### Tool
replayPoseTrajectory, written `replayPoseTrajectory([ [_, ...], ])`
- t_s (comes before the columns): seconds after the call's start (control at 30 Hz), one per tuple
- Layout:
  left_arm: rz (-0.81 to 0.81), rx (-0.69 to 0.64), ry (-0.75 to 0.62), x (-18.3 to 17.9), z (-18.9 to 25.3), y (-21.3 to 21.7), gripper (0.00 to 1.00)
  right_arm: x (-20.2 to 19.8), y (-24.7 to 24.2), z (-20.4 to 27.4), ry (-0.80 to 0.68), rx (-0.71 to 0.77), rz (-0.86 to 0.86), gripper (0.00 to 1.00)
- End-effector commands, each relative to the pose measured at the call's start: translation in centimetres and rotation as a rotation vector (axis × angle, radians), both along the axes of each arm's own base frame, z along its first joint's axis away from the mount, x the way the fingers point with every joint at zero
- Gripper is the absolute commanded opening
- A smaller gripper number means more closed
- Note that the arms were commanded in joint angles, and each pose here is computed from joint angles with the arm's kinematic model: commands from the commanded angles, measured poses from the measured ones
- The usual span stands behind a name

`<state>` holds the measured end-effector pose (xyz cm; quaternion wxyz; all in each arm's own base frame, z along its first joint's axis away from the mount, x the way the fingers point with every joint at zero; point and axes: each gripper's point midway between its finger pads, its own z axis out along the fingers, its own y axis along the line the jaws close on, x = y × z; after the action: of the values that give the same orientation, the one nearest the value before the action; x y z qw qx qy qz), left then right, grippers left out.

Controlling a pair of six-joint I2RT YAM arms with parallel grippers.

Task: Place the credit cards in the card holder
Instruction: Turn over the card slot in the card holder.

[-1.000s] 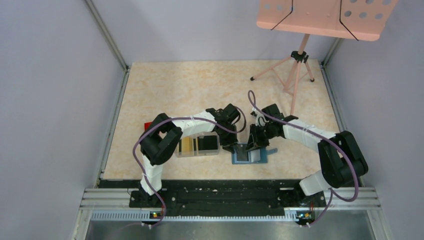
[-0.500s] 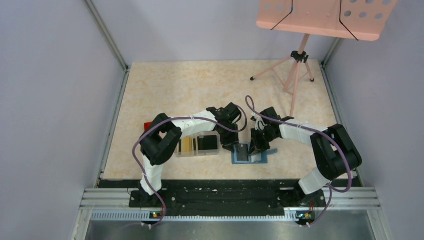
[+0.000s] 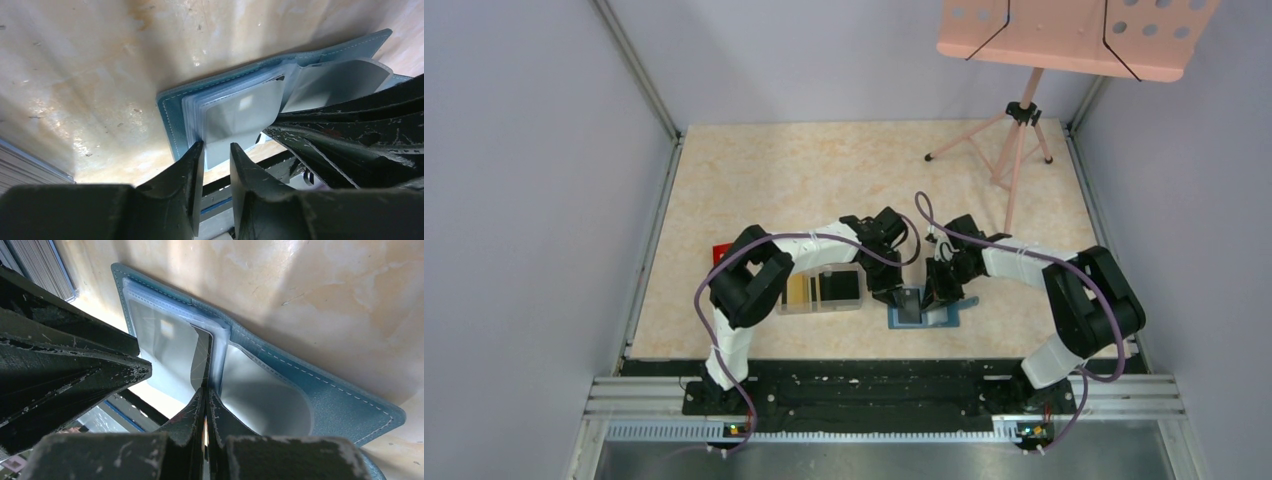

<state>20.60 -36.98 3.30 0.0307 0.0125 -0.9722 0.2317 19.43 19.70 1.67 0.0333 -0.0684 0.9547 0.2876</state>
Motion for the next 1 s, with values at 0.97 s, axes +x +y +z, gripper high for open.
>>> replayPoseTrajectory([
  [0.97, -0.044, -0.453, -0.092, 0.3, 7.7, -6.2, 0.32, 1.6, -0.1, 3.3, -0.025, 0.195, -0.093, 0.05],
])
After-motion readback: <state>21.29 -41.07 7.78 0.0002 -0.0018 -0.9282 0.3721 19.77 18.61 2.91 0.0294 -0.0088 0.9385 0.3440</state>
